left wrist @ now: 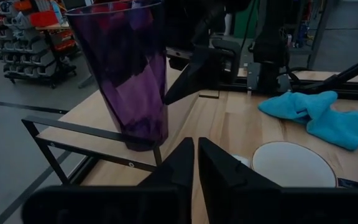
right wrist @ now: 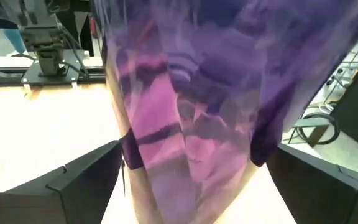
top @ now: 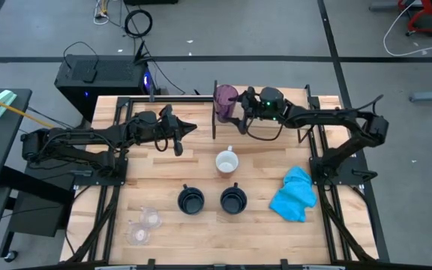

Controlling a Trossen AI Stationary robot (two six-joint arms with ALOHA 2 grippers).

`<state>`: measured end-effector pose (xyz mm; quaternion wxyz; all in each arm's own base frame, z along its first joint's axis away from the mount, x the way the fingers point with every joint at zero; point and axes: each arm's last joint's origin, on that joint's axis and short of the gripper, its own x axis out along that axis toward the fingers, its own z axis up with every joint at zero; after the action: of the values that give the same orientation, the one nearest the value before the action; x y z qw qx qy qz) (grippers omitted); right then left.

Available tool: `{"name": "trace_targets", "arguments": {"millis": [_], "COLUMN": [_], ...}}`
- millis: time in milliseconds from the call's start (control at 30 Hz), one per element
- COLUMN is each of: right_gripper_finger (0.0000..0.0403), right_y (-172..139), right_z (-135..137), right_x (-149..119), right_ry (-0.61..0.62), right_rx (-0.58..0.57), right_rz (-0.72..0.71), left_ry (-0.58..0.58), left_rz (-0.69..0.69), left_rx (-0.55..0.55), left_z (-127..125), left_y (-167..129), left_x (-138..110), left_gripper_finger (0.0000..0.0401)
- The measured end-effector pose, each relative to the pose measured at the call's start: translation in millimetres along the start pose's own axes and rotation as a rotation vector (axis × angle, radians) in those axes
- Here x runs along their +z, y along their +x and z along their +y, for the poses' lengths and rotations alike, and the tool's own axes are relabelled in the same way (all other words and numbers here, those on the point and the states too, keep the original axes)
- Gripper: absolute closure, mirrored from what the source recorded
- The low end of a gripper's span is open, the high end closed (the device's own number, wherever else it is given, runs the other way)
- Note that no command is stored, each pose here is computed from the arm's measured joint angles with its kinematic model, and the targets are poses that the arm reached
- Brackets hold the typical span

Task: Stack small to large cups/mugs on shelf
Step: Put the purple cup on the shelf, then put the orange mug on the shelf

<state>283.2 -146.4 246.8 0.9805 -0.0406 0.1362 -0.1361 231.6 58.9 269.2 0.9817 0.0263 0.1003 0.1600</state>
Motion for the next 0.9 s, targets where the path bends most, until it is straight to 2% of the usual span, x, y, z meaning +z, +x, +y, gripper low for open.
{"name": "trace_targets", "arguments": {"millis": [433,633,900], "right_gripper_finger": [0.0003,0.0003,0.0007], "right_y": [-19.8,-31.6,-31.5], "right_z": [3.3,5.9,30.7], "right_x": [8.1,7.1,3.9], "right_ry": [-0.002,0.017,0.01], "right_rx": [0.012,0.026,0.113], "right_rz": [0.057,0.134,0.209], "left_ry": [-0.003,-0.004,-0.011], "left_rz": [0.001,0.006,0.008], "left_rx": [0.0,0.0,-0.001], "left_z": [0.0,0.0,-0.1], "left_y": [0.0,0.0,0.0], "left_x": [-0.1,-0.5,-0.8], "left_gripper_finger": [0.0374,0.0373,0.0361]}}
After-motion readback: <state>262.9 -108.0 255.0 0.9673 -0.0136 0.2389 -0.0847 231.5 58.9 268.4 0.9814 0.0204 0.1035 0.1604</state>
